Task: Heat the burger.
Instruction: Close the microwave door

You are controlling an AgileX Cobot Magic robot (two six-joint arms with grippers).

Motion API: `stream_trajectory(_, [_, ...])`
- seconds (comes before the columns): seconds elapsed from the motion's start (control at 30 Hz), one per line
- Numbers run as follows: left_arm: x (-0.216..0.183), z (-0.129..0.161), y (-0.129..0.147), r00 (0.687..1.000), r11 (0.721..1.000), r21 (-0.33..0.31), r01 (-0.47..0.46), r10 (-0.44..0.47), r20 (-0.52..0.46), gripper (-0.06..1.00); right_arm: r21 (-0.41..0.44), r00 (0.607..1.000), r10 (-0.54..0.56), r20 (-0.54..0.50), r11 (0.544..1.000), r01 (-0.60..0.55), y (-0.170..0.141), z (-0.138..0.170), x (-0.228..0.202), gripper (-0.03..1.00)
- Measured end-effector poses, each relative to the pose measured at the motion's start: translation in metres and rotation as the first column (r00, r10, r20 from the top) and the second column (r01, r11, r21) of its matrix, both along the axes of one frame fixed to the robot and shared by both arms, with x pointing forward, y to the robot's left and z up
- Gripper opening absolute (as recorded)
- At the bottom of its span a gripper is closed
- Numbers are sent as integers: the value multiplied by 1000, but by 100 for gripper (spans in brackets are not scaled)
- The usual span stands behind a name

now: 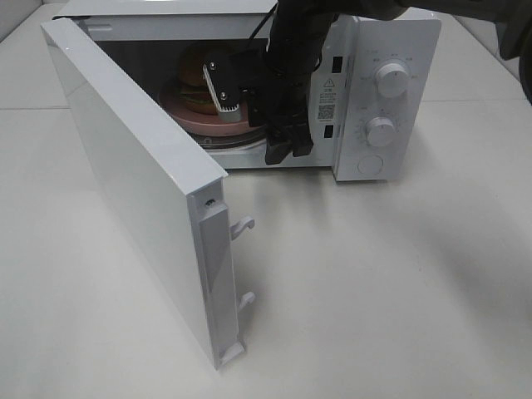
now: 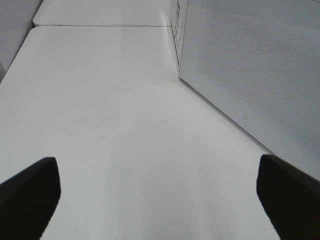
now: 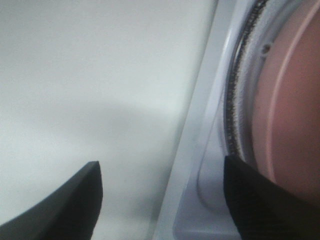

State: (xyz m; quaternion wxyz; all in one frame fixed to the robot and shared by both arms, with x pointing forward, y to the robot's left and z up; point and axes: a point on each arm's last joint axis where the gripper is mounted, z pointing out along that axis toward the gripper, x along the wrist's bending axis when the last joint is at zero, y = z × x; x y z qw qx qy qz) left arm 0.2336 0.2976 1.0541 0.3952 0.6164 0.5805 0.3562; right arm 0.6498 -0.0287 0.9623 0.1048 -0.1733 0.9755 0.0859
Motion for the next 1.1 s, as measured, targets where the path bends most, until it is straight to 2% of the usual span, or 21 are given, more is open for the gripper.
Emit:
stream_trajectory(0.37, [0,0,0,1000,1000,0,0,0,0,99,-29,999,-3,-41,1000,2,-17,8,-26,69])
stream_trajectory(0.47, [0,0,0,1000,1000,0,0,0,0,99,-37,998,-4,-55,999,2,-24,11,-36,74])
stream_trajectory(0.5, [0,0,0,1000,1000,0,0,0,0,99,-38,998,-6,-59,999,4,-27,14,-42,80])
stream_trajectory(0.53, [0,0,0,1000,1000,0,0,0,0,99,-38,998,-6,-59,999,4,-27,14,-42,80])
stream_trajectory(0.6, [0,0,0,1000,1000,0,0,0,0,99,-30,998,-33,-61,999,31,-32,23,-50,89])
stream_trajectory(0.7, [0,0,0,1000,1000,0,0,0,0,99,-27,997,-49,-62,998,48,-37,31,-58,94])
stream_trajectory(1.1, [0,0,0,1000,1000,0,0,0,0,99,-34,990,-108,-88,994,105,-64,53,-101,96])
